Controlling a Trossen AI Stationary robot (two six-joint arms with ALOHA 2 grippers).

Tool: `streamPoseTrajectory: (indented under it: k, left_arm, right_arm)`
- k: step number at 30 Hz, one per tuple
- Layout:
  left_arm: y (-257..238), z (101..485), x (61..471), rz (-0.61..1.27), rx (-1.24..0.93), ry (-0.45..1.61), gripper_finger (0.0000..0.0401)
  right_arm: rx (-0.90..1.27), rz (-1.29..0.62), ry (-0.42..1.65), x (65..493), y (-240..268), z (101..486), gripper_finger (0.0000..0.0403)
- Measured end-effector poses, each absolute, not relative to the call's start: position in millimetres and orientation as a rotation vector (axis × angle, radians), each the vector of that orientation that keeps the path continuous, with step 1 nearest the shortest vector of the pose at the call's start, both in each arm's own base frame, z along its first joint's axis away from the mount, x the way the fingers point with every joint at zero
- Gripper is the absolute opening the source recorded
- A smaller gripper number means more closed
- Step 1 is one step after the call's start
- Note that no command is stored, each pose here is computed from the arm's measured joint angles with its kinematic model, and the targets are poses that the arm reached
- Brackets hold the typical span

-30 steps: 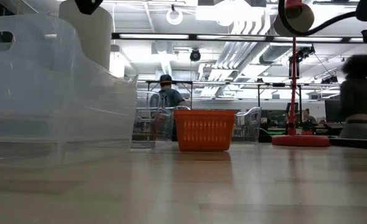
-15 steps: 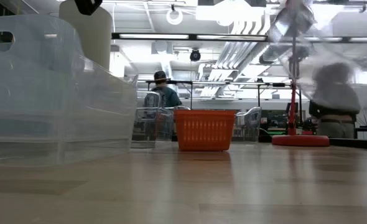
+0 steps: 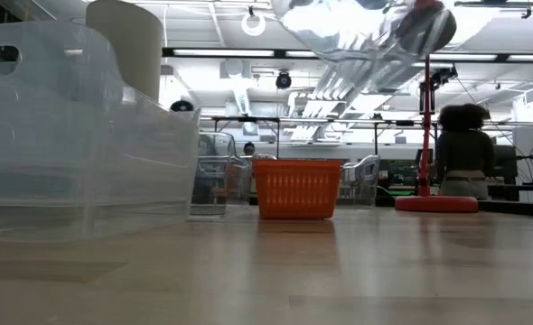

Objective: Stack baskets by color
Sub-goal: Stack the bottom transparent bin on top of the top transparent bin

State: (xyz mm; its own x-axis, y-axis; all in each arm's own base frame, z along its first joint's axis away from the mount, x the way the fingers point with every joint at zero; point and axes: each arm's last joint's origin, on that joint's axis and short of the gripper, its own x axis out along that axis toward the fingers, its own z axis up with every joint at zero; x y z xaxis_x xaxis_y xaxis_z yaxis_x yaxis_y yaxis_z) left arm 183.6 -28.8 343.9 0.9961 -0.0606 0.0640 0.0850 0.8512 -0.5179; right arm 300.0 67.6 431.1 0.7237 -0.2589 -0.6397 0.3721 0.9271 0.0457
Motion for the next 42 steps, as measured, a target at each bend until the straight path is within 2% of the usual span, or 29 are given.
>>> streamPoseTrajectory:
  k: [8,18,28,34,42]
  left_arm:
    - [-23.0,367.7,154.6,-0.096,-0.524,-0.232,0.019]
    - [-19.9,370.8,147.2,-0.038,-0.533,-0.267,0.019]
    - [-20.5,369.4,149.3,-0.045,-0.53,-0.255,0.0191]
    - [-20.5,369.4,149.3,-0.045,-0.53,-0.255,0.019]
    - [-20.6,368.9,149.4,-0.044,-0.527,-0.25,0.0191]
  right_arm:
    - [-0.173,-0.392,0.747,335.4,6.7,438.6,0.0]
    - [-0.415,-0.367,1.059,380.1,-59.1,382.6,0.0]
    - [-0.404,-0.265,1.356,395.1,-108.5,323.4,0.0]
    - [-0.355,-0.248,1.434,390.2,-123.4,313.2,0.0]
    - [-0.25,-0.234,1.414,386.3,-137.0,308.9,0.0]
